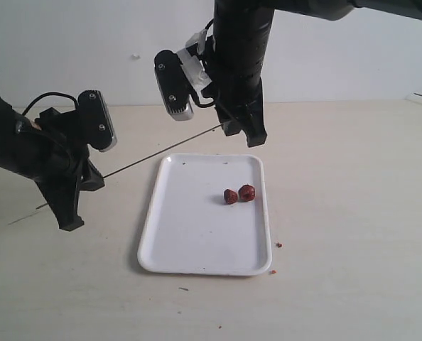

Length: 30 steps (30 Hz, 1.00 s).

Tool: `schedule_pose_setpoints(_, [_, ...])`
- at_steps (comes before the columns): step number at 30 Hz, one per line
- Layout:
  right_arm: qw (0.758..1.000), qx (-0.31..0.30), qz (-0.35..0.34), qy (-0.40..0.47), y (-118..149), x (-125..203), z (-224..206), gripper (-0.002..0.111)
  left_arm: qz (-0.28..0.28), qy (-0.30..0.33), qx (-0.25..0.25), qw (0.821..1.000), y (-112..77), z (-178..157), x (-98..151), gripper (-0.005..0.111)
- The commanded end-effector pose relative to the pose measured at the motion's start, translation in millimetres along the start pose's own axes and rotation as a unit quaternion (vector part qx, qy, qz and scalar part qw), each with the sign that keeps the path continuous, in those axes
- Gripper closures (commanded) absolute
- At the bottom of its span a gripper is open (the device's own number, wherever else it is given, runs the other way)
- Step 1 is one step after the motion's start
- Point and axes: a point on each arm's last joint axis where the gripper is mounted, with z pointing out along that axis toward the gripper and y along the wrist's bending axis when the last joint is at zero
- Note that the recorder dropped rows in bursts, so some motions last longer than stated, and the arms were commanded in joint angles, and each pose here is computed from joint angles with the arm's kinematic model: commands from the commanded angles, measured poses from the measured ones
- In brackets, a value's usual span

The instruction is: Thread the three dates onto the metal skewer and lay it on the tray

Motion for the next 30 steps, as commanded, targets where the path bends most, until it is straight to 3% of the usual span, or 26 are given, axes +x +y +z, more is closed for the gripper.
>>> schedule_pose_setpoints(1, [1.000, -0.006, 0.008, -0.018, 2.6, -4.4, -5.6, 0.079, -0.024, -0.013, -0.012, 1.000, 1.6, 0.2, -3.1, 0.107])
schedule_pose_setpoints(30, [1.000, 0.006, 0.004, 0.023, 0.7, 2.3, -5.7, 0.080, -0.018, -0.007, -0.003, 1.000, 0.2, -1.1, -1.7, 0.107])
